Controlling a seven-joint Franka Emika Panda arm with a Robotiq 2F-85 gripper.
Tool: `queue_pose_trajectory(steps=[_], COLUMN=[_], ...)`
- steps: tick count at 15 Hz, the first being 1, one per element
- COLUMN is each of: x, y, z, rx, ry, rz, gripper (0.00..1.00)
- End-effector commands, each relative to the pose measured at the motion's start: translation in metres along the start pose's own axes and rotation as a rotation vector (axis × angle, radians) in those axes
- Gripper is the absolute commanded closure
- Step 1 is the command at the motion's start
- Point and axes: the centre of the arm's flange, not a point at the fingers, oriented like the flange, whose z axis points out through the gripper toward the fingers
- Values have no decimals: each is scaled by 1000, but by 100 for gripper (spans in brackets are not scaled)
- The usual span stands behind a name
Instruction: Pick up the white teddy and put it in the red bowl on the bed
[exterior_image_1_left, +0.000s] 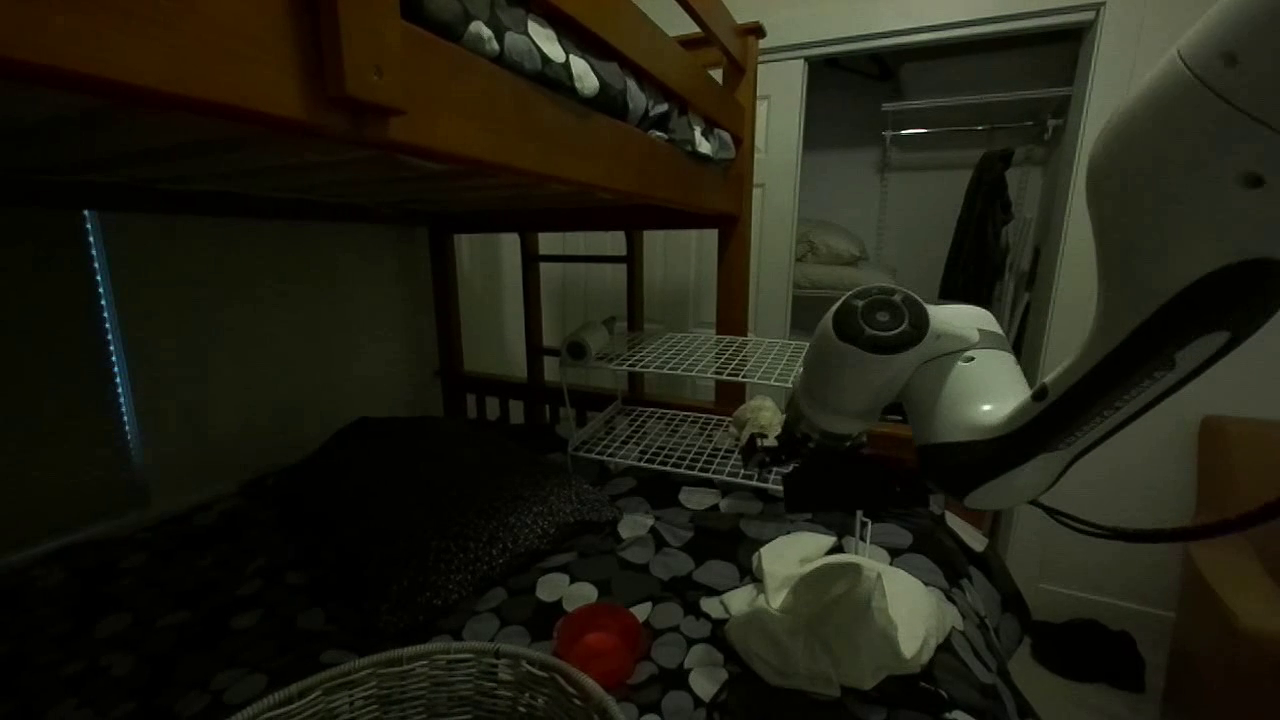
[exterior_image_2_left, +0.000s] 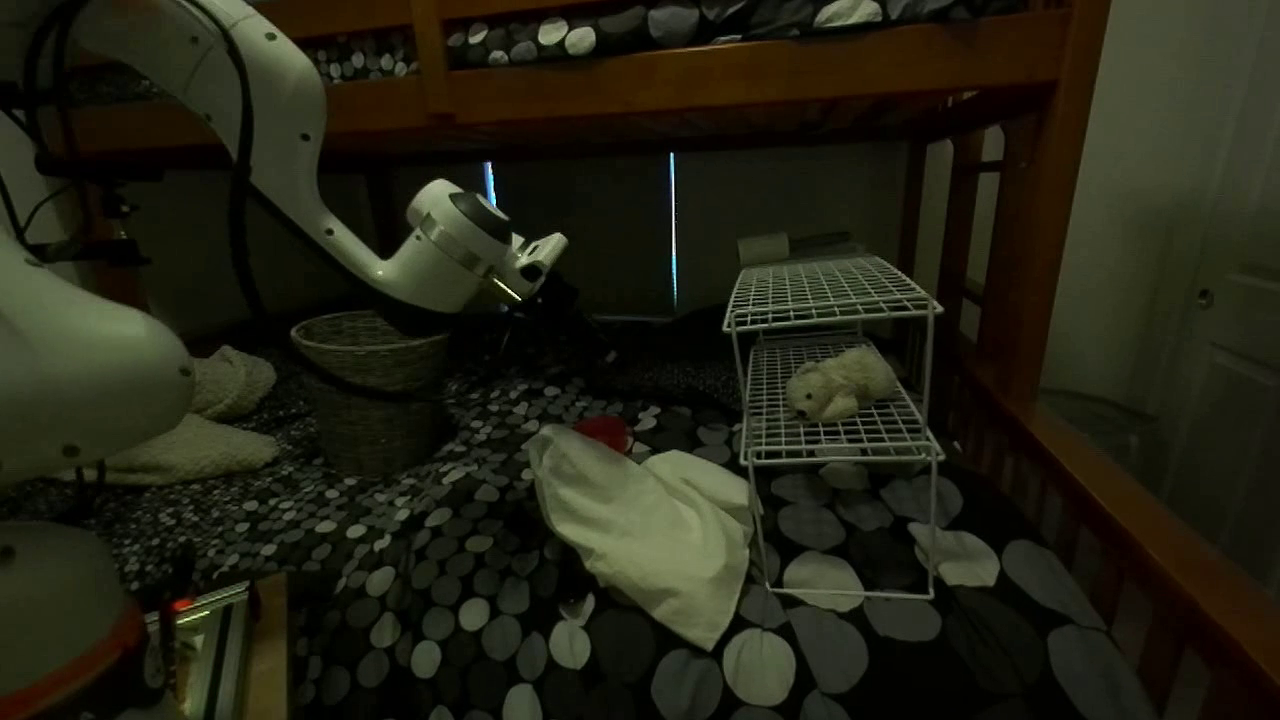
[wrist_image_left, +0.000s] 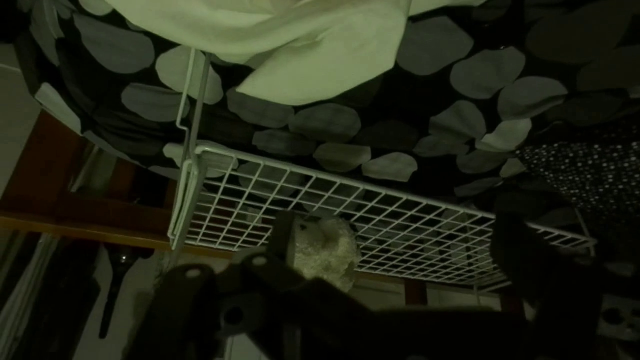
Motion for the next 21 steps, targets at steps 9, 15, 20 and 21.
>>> queue_pose_trajectory(steps=[9, 15, 20, 21], x=[-13, 6, 39, 45], y=[-62, -75, -66, -60], z=[40, 125, 175, 182], rx=[-40, -77, -136, -151], ry=[57, 256, 443, 479], rz=[347, 429, 313, 298], gripper=[0, 0, 0, 0])
